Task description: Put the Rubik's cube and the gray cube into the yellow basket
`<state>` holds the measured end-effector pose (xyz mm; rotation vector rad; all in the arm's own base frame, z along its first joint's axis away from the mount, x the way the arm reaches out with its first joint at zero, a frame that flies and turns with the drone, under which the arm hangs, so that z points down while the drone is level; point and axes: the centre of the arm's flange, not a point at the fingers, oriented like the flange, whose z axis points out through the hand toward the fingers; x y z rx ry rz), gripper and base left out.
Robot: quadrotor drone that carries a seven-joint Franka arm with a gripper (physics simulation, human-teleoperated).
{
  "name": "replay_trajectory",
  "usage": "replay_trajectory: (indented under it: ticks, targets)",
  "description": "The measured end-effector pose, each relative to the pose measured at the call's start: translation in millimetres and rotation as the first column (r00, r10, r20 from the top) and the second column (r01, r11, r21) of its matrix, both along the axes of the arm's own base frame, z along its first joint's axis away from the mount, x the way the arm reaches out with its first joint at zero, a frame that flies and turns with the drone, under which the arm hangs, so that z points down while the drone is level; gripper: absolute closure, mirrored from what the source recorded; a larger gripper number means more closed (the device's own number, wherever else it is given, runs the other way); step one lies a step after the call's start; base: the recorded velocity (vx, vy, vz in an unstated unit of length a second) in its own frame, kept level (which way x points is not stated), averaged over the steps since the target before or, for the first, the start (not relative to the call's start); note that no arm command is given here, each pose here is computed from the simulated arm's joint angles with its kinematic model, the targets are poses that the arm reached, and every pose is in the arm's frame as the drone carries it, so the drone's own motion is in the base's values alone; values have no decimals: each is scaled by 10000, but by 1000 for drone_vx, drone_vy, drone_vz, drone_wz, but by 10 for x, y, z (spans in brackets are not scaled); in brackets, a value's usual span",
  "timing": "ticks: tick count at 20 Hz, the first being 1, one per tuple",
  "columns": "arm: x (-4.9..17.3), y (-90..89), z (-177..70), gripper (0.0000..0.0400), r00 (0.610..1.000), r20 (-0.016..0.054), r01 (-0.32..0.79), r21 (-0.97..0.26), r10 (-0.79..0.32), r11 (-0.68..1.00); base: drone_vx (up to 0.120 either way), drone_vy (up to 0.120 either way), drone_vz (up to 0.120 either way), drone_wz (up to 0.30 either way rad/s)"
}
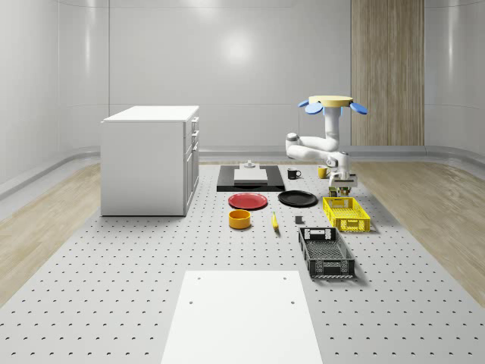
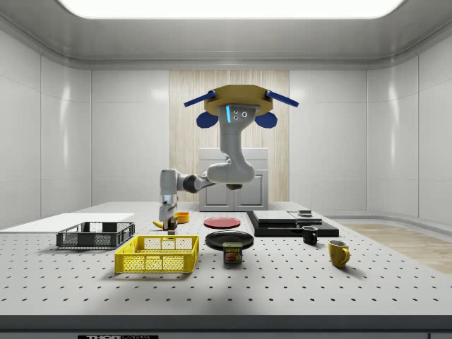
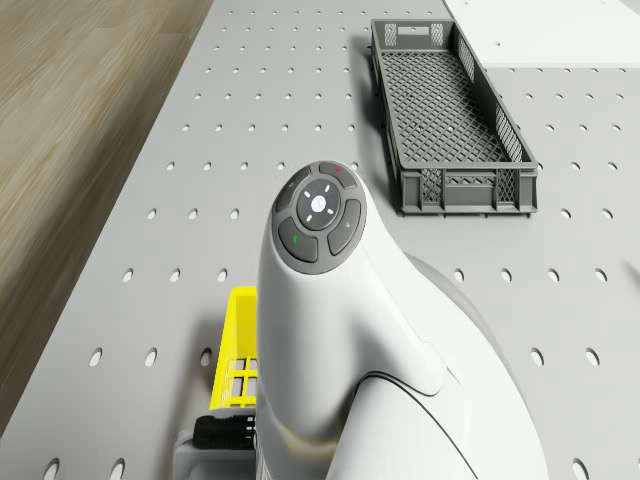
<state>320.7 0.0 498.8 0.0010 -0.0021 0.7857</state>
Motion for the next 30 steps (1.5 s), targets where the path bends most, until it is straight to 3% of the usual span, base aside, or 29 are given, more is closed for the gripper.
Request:
replay_trajectory:
  ticks: [5,11,28,30]
  targets:
    - [0,1,210,75,10000,1,-1,0,1,10000,0,0,0,0]
    - [0,1,462,75,10000,2,-3,0,3,10000,0,0,-107,0]
    - [0,1,1047,75,10000,3,-4,-3,4,10000,0,0,0,0]
    - [0,1,1080,54,10000,3,-3,-4,3,10000,0,0,0,0]
